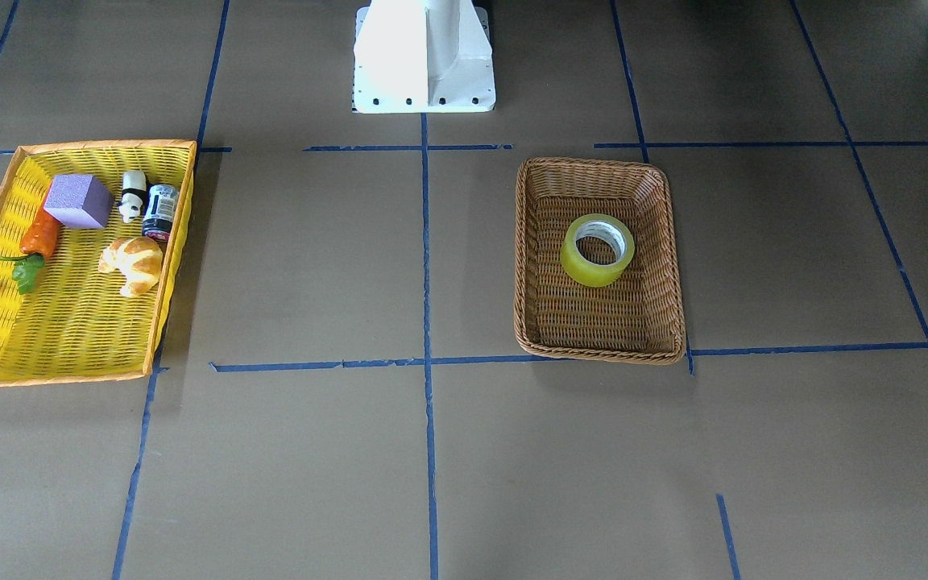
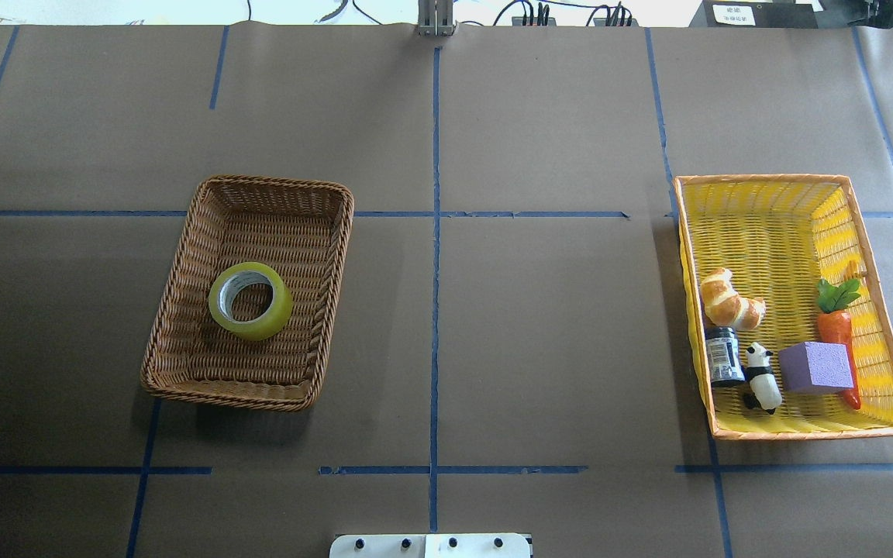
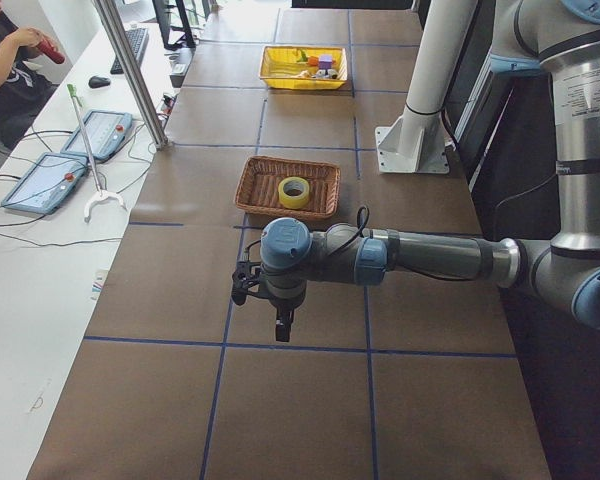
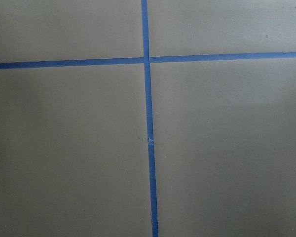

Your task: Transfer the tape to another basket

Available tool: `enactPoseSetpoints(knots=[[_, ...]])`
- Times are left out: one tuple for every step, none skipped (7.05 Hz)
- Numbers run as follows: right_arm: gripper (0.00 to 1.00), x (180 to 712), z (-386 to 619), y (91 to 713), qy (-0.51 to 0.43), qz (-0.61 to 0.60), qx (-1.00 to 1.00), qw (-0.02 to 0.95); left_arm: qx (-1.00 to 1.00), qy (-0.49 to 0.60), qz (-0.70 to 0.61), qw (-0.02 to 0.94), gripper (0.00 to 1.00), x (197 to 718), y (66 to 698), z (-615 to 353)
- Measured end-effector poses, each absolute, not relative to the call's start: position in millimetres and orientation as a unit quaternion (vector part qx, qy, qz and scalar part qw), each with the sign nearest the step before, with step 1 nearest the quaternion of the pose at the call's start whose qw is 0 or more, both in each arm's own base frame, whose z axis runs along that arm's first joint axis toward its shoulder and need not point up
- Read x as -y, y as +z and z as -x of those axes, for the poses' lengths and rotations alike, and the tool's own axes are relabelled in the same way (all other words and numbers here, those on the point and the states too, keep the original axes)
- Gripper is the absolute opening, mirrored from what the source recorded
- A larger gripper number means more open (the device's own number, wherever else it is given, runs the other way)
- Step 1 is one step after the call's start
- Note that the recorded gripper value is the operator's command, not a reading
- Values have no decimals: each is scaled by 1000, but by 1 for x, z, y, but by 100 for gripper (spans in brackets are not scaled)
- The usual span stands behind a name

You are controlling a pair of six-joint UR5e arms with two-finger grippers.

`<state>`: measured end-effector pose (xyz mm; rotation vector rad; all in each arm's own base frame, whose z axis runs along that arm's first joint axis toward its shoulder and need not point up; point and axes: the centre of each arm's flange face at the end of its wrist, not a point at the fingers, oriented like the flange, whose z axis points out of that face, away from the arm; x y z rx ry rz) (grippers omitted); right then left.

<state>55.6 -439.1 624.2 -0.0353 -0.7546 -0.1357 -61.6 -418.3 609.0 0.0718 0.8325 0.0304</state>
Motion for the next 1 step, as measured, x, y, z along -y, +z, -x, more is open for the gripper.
enactPoseSetpoints(knots=[[100,441,-50,621,-68,18,374,925,-404,16,-38,914,100,419,605,62]])
